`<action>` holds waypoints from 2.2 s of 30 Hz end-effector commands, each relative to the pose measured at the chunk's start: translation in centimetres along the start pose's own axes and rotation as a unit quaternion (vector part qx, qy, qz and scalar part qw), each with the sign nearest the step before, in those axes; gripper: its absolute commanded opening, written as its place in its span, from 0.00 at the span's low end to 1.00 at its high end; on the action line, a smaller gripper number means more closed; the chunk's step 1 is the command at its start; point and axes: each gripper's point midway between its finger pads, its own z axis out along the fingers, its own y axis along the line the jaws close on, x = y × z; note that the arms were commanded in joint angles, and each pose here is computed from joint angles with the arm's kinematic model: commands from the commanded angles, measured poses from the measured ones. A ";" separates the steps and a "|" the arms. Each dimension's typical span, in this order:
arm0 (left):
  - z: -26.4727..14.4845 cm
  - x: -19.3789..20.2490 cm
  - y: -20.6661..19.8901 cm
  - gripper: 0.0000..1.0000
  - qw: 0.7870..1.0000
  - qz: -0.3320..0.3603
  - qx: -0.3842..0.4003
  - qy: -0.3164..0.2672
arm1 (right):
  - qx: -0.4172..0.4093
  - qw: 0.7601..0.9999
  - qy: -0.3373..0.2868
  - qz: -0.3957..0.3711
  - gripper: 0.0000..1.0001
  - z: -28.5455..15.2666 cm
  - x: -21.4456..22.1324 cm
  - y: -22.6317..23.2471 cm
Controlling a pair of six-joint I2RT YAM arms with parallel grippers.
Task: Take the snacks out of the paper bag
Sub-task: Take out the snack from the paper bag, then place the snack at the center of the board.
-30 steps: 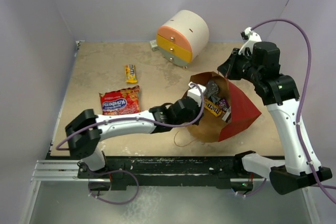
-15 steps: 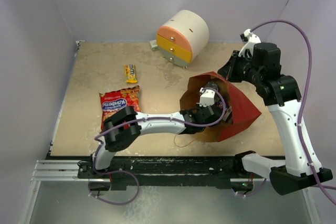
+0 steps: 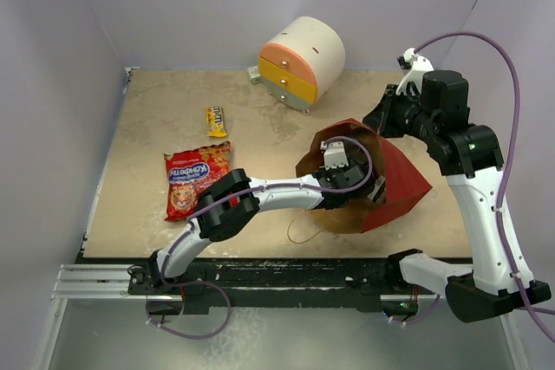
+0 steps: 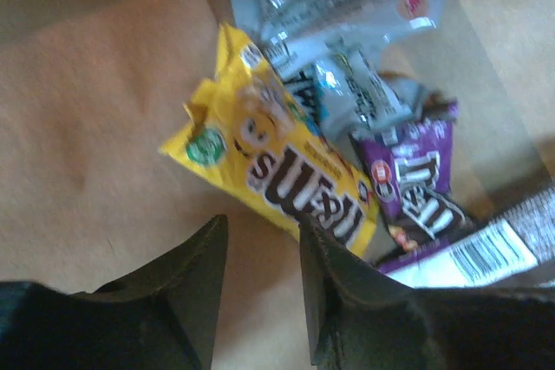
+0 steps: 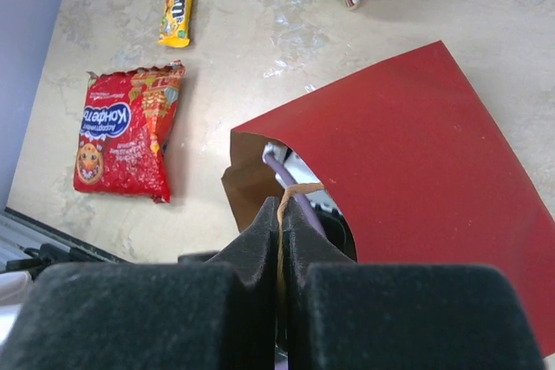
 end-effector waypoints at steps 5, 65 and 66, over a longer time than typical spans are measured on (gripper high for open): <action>2.8 -4.3 -0.4 0.47 0.996 -0.078 -0.021 -0.033 | -0.011 0.999 -0.026 -0.021 0.00 -1.8 -1.3 0.7; -13.7 -31.6 30.7 0.00 0.975 0.199 -0.088 0.055 | 0.051 0.986 -0.136 -0.086 0.00 -2.2 -4.3 -1.9; -12.6 -32.4 32.0 0.00 0.973 0.199 -0.104 0.049 | 0.051 0.986 -0.133 -0.086 0.00 -2.2 -4.2 -1.9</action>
